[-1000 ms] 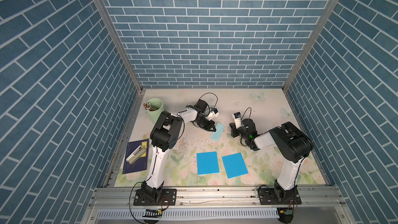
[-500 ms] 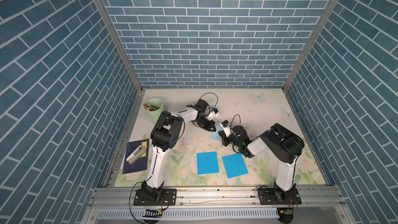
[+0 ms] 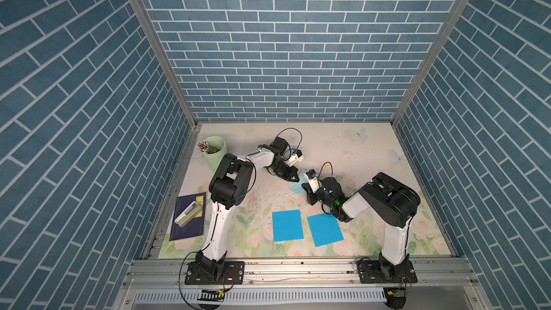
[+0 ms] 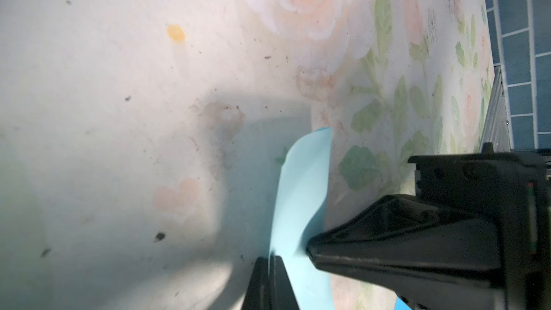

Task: Fold the square paper along the opposite sides
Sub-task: Smooth out the paper at the center of the board.

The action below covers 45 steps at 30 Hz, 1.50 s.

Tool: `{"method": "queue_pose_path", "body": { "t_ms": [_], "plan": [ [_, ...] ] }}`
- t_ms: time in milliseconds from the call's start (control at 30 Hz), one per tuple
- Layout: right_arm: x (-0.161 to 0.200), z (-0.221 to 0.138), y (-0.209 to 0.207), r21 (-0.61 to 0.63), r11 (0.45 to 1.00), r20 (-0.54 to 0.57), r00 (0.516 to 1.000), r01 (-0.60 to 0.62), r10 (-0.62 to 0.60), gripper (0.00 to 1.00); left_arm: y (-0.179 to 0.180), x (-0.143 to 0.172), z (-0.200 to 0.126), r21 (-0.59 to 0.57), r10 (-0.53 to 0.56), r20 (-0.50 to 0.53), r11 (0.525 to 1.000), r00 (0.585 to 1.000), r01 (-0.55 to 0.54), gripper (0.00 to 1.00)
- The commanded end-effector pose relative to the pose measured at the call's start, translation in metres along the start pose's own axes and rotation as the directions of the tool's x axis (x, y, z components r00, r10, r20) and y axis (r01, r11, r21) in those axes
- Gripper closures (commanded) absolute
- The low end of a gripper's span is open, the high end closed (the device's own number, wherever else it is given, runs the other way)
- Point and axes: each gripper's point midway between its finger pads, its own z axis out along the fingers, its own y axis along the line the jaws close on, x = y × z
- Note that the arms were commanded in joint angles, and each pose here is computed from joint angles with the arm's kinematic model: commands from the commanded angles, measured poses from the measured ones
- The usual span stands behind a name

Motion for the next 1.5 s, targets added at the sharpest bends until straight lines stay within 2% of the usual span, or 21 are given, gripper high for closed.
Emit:
{"method": "queue_pose_path", "body": {
  "t_ms": [0, 867, 1033, 1233, 1333, 1467],
  "plan": [
    [0.063, -0.007, 0.015, -0.042, 0.999, -0.207, 0.978, 0.024, -0.032, 1.0, 0.051, 0.045, 0.022, -0.15, -0.091, -0.13, 0.986, 0.987, 0.071, 1.0],
    [0.079, -0.008, 0.065, -0.152, 0.973, -0.261, 0.943, 0.172, -0.207, 1.0, 0.052, 0.053, 0.024, -0.154, -0.103, -0.14, 0.985, 0.985, 0.081, 1.0],
    [0.06, -0.013, 0.07, -0.165, 0.969, -0.207, 0.954, 0.186, -0.218, 1.0, 0.052, 0.054, 0.023, -0.156, -0.102, -0.146, 0.985, 0.984, 0.079, 1.0],
    [0.005, -0.021, 0.049, -0.116, 0.975, -0.05, 0.979, 0.191, -0.198, 1.0, 0.051, 0.058, 0.021, -0.156, -0.095, -0.156, 0.985, 0.983, 0.071, 1.0],
    [-0.006, -0.014, 0.031, -0.094, 0.981, -0.018, 0.985, 0.171, -0.173, 1.0, 0.052, 0.059, 0.02, -0.155, -0.1, -0.157, 0.985, 0.982, 0.075, 1.0],
    [-0.01, 0.001, 0.028, -0.109, 0.981, -0.009, 0.986, 0.162, -0.164, 1.0, 0.054, 0.056, 0.018, -0.151, -0.101, -0.146, 0.985, 0.984, 0.078, 1.0]
  ]
}}
